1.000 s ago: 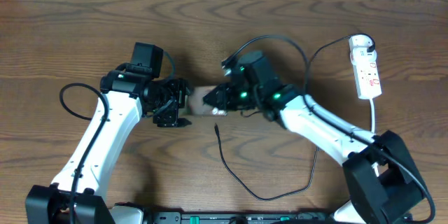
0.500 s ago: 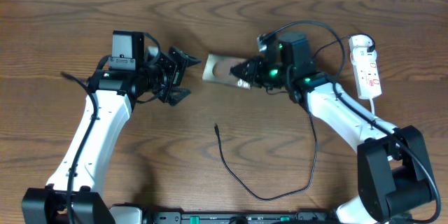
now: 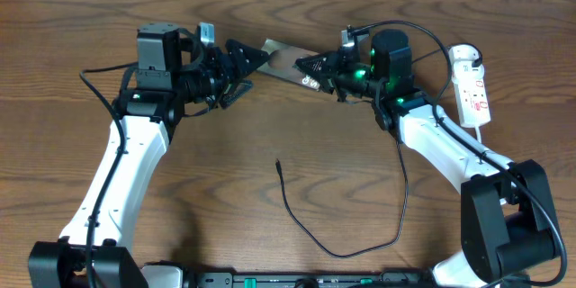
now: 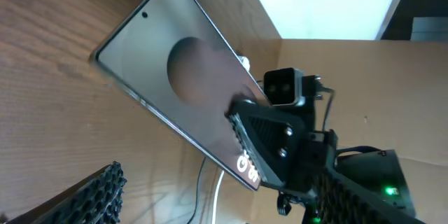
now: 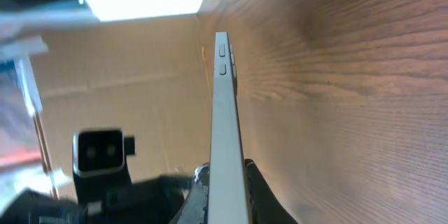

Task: Plug charger to phone and switch on socket
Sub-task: 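Open the left gripper and pull the phone right with the right gripper, then lift the phone and grasp its top end with the left gripper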

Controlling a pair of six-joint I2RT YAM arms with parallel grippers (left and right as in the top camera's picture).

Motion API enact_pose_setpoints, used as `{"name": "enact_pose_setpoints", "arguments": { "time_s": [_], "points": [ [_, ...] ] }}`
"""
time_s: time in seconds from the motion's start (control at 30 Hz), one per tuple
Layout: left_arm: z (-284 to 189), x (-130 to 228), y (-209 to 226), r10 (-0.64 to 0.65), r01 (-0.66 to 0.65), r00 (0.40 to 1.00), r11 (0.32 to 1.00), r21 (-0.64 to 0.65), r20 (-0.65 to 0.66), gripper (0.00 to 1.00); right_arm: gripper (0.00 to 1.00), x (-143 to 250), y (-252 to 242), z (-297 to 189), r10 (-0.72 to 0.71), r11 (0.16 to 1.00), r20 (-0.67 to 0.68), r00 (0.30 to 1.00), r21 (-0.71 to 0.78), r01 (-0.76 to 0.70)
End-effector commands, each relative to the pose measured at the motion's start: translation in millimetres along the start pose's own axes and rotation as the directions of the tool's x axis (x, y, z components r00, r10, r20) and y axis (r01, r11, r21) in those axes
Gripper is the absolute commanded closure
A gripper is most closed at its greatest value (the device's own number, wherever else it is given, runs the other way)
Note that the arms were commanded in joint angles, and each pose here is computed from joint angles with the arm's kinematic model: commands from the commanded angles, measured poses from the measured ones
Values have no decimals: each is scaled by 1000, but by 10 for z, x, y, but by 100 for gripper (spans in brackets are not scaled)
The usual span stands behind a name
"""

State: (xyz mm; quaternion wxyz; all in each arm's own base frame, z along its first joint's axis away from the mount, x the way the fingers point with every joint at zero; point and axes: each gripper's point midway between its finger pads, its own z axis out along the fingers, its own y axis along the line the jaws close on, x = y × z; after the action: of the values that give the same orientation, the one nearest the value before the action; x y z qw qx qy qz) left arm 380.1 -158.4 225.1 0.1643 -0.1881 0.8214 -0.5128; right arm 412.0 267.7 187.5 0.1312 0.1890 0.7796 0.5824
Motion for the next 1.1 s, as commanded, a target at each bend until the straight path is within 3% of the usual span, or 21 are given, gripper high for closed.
{"name": "enact_pose_setpoints", "arguments": {
  "time_s": [0.0, 0.13, 0.33, 0.57, 0.67, 0.9, 1.07],
  "points": [
    [-70, -44, -118, 3, -4, 1000, 999, 34, 15, 16, 99, -215, 83, -32, 123, 992, 103, 987, -17, -122],
    [-102, -145, -52, -91, 88, 995, 995, 52, 46, 16, 99, -340, 224, -52, 153, 987, 161, 975, -79, -142],
    [-177, -369, -157, -196, 177, 975, 970, 165, 105, 16, 99, -421, 671, -129, 69, 972, 200, 977, -234, -21],
    [-290, -586, -510, -202, 143, 963, 944, 298, 177, 15, 99, -418, 678, -124, 208, 952, 167, 964, -263, -159],
    [-294, -595, -517, -255, 196, 953, 930, 311, 165, 15, 99, -387, 687, -95, 276, 934, 148, 950, -274, -229],
    [-314, -663, -535, -258, 185, 946, 928, 322, 198, 14, 99, -183, 872, -4, 375, 882, 59, 925, -330, -336],
    [-297, -667, -515, -264, 194, 945, 928, 319, 194, 14, 99, -2, 905, 95, 363, 886, 23, 932, -319, -337]
  ]
}}
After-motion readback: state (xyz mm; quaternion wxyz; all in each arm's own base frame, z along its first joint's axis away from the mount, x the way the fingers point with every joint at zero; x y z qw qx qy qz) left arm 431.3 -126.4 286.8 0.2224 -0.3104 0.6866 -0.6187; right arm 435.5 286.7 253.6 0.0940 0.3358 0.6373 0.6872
